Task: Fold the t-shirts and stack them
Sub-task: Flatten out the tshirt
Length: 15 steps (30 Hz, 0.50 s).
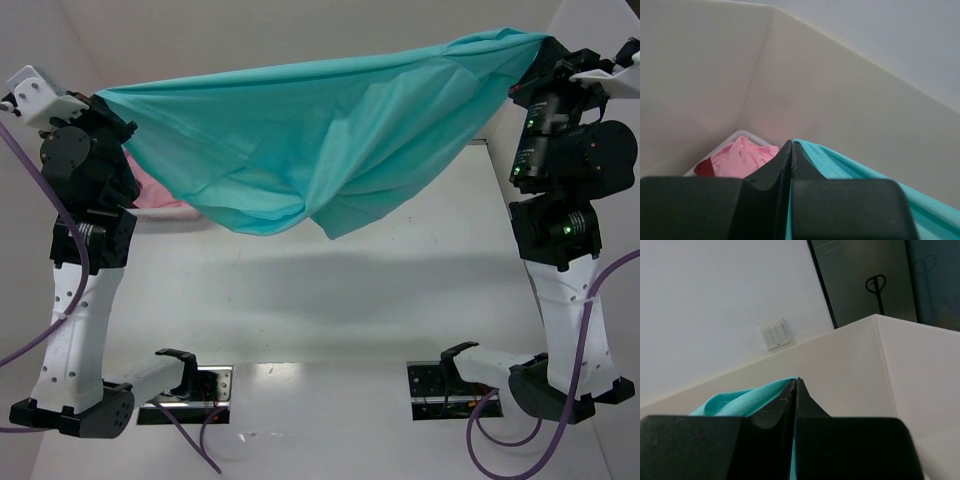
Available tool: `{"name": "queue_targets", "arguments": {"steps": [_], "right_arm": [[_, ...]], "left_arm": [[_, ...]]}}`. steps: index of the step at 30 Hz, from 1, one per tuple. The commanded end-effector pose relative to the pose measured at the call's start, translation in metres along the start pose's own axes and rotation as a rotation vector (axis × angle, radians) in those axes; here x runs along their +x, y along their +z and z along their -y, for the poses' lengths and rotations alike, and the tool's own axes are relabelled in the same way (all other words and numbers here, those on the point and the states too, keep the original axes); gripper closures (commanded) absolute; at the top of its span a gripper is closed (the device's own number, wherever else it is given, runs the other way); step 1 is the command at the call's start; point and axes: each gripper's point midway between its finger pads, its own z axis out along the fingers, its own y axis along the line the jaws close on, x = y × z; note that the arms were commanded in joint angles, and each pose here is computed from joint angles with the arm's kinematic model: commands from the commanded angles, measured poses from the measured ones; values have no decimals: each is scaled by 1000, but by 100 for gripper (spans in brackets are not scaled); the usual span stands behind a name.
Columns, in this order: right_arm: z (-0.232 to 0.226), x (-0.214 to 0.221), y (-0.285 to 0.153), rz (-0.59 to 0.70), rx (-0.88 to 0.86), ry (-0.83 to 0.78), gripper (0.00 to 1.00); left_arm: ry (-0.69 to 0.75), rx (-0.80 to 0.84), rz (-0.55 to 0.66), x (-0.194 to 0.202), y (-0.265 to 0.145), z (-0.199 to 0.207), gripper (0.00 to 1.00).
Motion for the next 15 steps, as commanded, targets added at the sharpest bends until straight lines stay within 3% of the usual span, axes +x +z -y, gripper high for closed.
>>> {"name": "queue_targets", "arguments": {"steps": [1, 9, 15], "right_arm": [[9, -21, 2, 73, 47, 29, 100], [-10, -3, -1, 31, -64, 37, 100], [-11, 23, -14, -45, -98, 60, 100]], "left_arm": [[-58, -69, 69, -17, 1, -13, 100], [-82, 118, -23, 13, 2, 22, 100], [-64, 367, -210, 64, -4, 69, 100]]}}
